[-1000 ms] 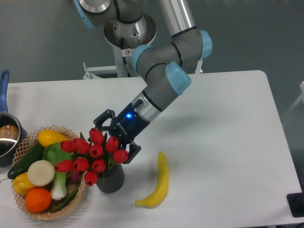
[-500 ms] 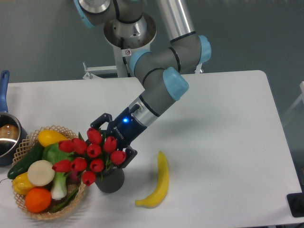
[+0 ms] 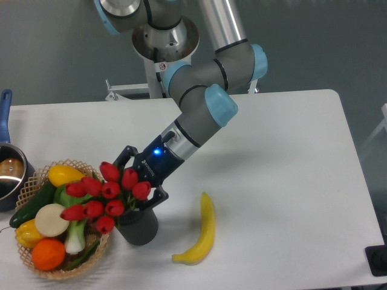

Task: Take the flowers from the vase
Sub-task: 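Lower the gripper around the tulip stems and close it, then lift the gripped tulips up out of the black vase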

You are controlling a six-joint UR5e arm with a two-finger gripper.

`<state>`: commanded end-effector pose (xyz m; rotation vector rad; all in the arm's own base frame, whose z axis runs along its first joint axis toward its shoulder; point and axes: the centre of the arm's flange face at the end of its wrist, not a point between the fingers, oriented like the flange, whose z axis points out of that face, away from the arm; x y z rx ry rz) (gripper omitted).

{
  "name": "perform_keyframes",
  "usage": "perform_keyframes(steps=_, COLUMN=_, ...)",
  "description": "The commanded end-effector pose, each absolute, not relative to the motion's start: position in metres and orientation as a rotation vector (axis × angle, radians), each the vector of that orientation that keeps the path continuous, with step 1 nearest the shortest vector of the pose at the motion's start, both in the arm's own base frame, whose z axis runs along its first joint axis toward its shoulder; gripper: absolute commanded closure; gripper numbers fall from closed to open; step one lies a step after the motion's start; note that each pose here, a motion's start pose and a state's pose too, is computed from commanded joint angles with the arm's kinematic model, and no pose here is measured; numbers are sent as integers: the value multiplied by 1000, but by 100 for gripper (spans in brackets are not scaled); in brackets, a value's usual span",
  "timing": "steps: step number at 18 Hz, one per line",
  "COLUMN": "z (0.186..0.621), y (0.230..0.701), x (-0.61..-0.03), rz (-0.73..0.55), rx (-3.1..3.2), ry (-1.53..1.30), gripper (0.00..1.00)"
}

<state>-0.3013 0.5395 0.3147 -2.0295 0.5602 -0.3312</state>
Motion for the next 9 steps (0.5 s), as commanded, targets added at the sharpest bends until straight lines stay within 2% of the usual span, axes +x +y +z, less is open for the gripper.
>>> perform_keyframes(steps=4, z=314, y=539, x=-301, rz=-344, rx=-2036, ry=541, gripper=69)
perform_keyframes(steps=9, z=319, y=537, x=-302, rz=-338, rx=-2035, ry=534, gripper=69)
